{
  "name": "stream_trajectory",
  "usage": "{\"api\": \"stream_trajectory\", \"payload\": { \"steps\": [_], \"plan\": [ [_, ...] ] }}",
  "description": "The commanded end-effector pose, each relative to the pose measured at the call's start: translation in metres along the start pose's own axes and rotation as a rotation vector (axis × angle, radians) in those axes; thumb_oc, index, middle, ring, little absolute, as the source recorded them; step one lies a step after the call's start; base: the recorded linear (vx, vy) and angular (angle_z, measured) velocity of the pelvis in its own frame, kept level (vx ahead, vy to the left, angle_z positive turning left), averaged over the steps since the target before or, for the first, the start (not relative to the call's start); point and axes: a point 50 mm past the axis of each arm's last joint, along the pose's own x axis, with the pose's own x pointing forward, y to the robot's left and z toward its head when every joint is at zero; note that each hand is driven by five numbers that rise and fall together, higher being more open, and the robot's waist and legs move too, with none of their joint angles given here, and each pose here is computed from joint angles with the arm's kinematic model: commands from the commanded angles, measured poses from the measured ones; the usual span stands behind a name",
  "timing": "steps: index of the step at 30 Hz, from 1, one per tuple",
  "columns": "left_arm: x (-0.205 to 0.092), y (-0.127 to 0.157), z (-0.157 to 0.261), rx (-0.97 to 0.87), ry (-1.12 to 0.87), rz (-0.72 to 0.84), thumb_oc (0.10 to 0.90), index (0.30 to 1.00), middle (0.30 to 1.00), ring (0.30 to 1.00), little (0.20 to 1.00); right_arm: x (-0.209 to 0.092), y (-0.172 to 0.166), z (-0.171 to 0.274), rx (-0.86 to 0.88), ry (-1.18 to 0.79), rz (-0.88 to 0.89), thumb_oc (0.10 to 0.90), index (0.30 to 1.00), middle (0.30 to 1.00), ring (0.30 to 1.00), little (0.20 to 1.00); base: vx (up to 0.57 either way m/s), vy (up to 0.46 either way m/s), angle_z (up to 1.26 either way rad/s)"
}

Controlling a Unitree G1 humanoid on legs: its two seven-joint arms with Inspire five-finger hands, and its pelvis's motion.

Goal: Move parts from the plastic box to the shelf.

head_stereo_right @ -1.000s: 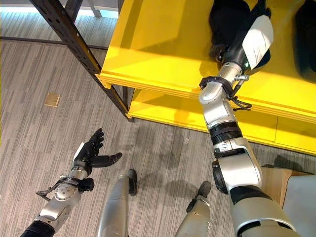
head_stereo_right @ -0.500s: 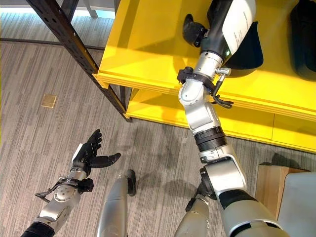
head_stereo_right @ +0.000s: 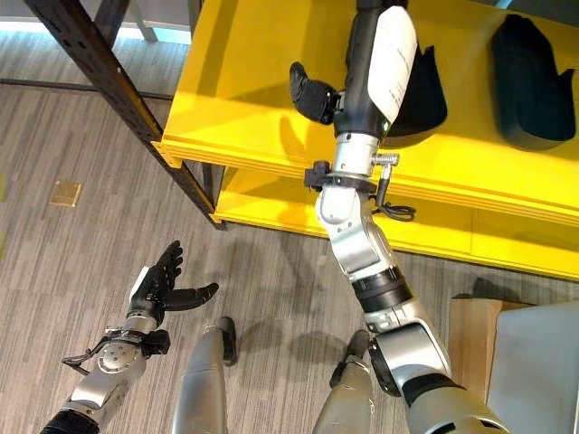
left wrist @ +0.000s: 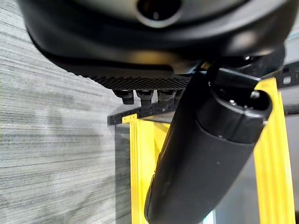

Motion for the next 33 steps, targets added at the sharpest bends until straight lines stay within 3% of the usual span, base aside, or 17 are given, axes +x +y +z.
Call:
{"api": "stream_trajectory", "payload": {
  "steps": [1, 7, 14, 24, 33],
  "plan": [
    [-0.001, 0.0, 0.02, 0.031, -0.123, -0.029, 0.9, 1.0, 1.0, 1.0, 1.0, 0.009, -0.036, 0.028, 0.083, -0.206, -0.035, 0.9, 1.0, 1.0, 1.0, 1.0, -0.03, -0.05, -0.19],
    [-0.012, 0.002, 0.004, 0.055, -0.07, -0.085, 0.9, 1.0, 1.0, 1.0, 1.0, -0.031, -0.073, 0.006, -0.002, -0.188, 0.199, 0.9, 1.0, 1.0, 1.0, 1.0, -0.02, -0.084, -0.22],
    [-0.02, 0.009, -0.006, 0.062, -0.031, -0.139, 0.9, 1.0, 1.0, 1.0, 1.0, -0.026, -0.111, -0.002, -0.234, -0.224, 0.43, 0.9, 1.0, 1.0, 1.0, 1.0, -0.01, -0.069, -0.18],
    [-0.024, 0.012, -0.012, 0.055, -0.005, -0.144, 0.9, 1.0, 1.0, 1.0, 1.0, -0.038, -0.125, -0.009, -0.373, -0.178, 0.665, 0.9, 1.0, 1.0, 1.0, 1.0, 0.0, -0.05, -0.03],
    [-0.024, 0.007, -0.014, 0.05, -0.001, -0.172, 0.9, 1.0, 1.0, 1.0, 1.0, -0.033, -0.124, -0.016, -0.489, -0.168, 0.811, 0.9, 1.0, 1.0, 1.0, 1.0, 0.0, -0.016, 0.0]
  ]
}}
